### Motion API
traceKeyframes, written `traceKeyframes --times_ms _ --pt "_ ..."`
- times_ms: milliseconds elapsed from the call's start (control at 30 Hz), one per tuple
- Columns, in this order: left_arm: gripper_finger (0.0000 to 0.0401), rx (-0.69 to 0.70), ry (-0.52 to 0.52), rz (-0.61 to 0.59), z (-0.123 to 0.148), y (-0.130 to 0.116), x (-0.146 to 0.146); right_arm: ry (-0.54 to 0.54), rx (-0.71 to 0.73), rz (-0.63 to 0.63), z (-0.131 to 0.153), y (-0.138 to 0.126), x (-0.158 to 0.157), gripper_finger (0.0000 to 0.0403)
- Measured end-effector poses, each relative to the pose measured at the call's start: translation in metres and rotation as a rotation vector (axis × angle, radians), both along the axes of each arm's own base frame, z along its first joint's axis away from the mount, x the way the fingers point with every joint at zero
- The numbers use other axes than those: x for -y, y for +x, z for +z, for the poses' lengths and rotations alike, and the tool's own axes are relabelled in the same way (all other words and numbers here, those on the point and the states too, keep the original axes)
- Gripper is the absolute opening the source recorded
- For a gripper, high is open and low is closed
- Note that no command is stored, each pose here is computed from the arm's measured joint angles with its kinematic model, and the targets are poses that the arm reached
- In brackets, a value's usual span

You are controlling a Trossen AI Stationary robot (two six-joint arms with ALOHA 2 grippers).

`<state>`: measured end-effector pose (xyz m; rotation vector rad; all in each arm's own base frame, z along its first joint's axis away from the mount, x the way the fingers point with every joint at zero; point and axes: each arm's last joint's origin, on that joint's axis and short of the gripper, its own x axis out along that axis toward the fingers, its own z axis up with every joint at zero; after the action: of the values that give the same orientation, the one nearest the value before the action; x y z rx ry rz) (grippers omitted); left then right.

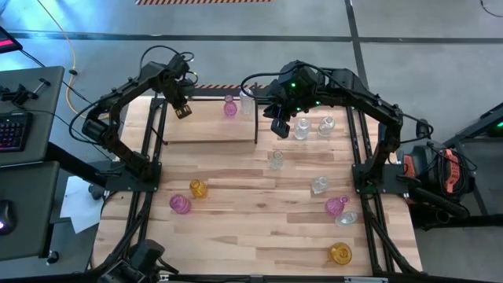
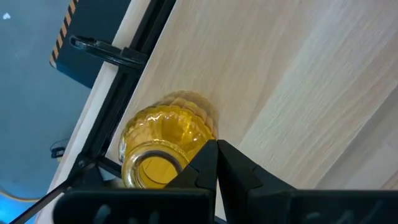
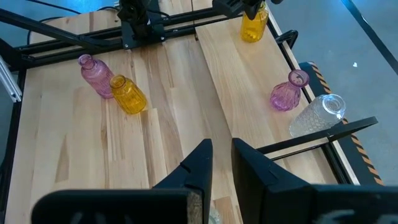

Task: Sort vases onto shelf
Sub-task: Put the yellow vase in the top left corner of the shelf, then put the pink vase on the shelf aligned with the other pink vase

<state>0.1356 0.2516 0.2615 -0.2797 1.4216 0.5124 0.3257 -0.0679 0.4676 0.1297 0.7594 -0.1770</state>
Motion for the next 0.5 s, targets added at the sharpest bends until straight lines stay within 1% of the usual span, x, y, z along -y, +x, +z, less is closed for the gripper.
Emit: traceKeyframes --times_ms 200,267,400,500 --pt "0.0 0.045 -0.063 0.022 0.005 0.001 0.011 -0.001 0.0 0.001 0.0 0.0 0.0 0.0041" --pt "0.0 0.077 -0.059 0.016 0.011 0.004 0.018 -0.007 -0.001 0.006 0.0 0.0 0.0 0.0041" --pt "0.0 0.193 -0.032 0.002 0.03 0.007 0.034 -0.017 -0.002 0.009 0.0 0.0 0.001 0.0041" --pt "0.0 0.329 -0.062 0.001 0.046 0.011 0.052 -0.056 0.003 0.023 0.001 0.0 0.003 0.0041"
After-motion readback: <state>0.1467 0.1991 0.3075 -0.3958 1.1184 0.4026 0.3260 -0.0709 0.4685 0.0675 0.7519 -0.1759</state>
